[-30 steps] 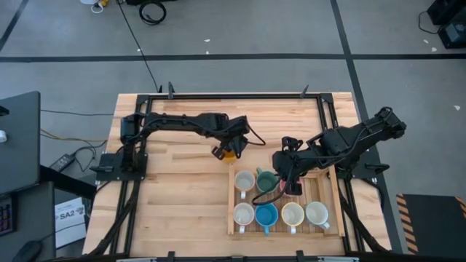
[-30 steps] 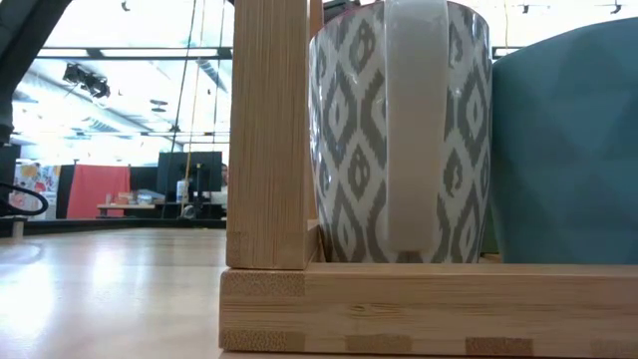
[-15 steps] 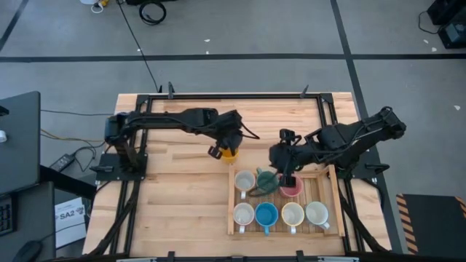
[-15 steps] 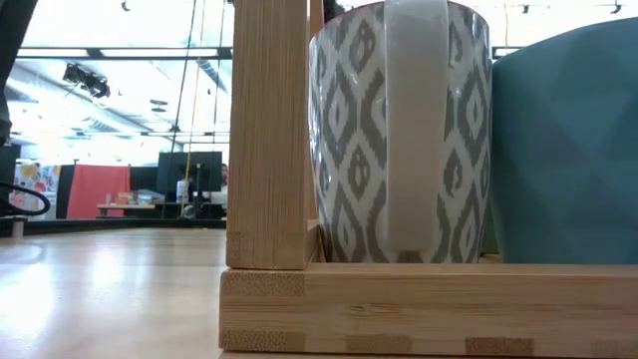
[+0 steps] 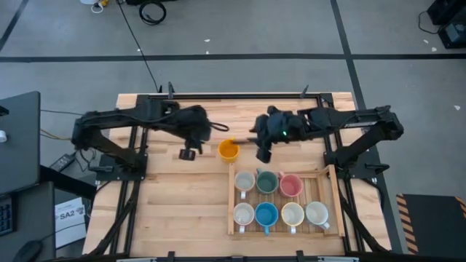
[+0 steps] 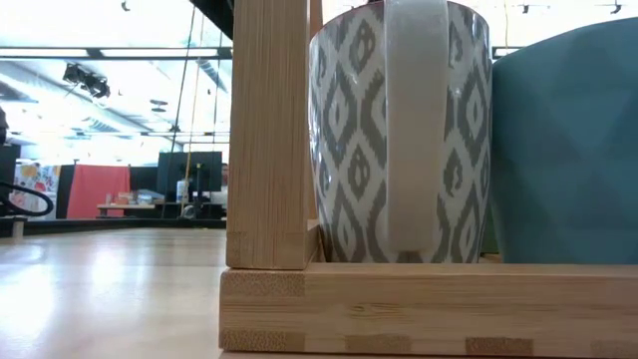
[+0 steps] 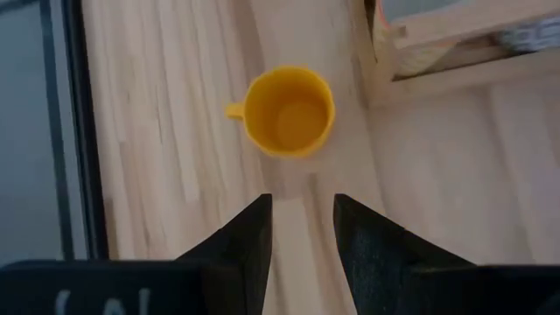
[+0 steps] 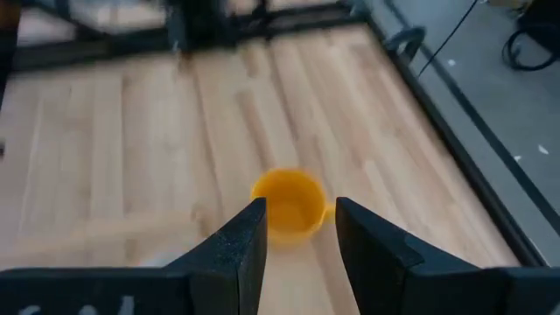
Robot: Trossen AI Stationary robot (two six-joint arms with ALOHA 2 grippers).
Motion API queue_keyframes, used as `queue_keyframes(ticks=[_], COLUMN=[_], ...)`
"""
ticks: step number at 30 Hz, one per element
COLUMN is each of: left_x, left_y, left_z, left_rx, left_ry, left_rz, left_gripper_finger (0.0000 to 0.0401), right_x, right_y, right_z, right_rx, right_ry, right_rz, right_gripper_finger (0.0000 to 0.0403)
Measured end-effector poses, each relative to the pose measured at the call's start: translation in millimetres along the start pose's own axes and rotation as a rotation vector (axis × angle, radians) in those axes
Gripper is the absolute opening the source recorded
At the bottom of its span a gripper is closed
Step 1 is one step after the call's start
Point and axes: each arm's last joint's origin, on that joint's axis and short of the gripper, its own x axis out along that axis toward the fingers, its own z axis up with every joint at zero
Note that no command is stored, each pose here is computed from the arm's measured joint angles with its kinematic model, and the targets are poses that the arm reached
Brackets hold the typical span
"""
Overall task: Place coffee mugs
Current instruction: Put the yellow mug on the shelf
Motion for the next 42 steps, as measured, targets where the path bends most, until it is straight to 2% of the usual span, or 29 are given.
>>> queue_keyframes(ticks=[4, 9, 16, 30, 36, 42], left_x=[-27.4, -54.2, -64.8, 12.3, 46.6, 66.2], left_y=[-5.9, -6.6, -9.5, -39.0, -49.0, -54.8], left_z=[-12.9, -24.7, -38.9, -101.0, -120.0, -131.1], left_rx=[-0.064, -0.079, -0.082, -0.103, -0.113, -0.136], left_ry=[-0.021, -0.097, -0.142, -0.173, -0.185, -0.176], left_rz=[-0.003, -0.006, -0.022, -0.039, -0.037, -0.041], left_gripper_finger=[0.013, 0.013, 0.013, 0.013, 0.013, 0.013], right_x=[17.0, 46.6, 94.8, 188.6, 210.8, 216.3], right_y=[-15.9, -34.3, -54.5, -65.0, -64.8, -64.9], right_z=[10.8, 16.7, 7.8, -30.2, -44.5, -46.6], right_rx=[0.064, 0.133, 0.173, 0.233, 0.23, 0.225], right_ry=[-0.046, -0.045, 0.079, 0.322, 0.388, 0.391], right_rz=[-0.002, -0.016, 0.004, 0.063, 0.053, 0.047], right_gripper_finger=[0.0143, 0.0143, 0.0143, 0.0143, 0.0143, 0.0143])
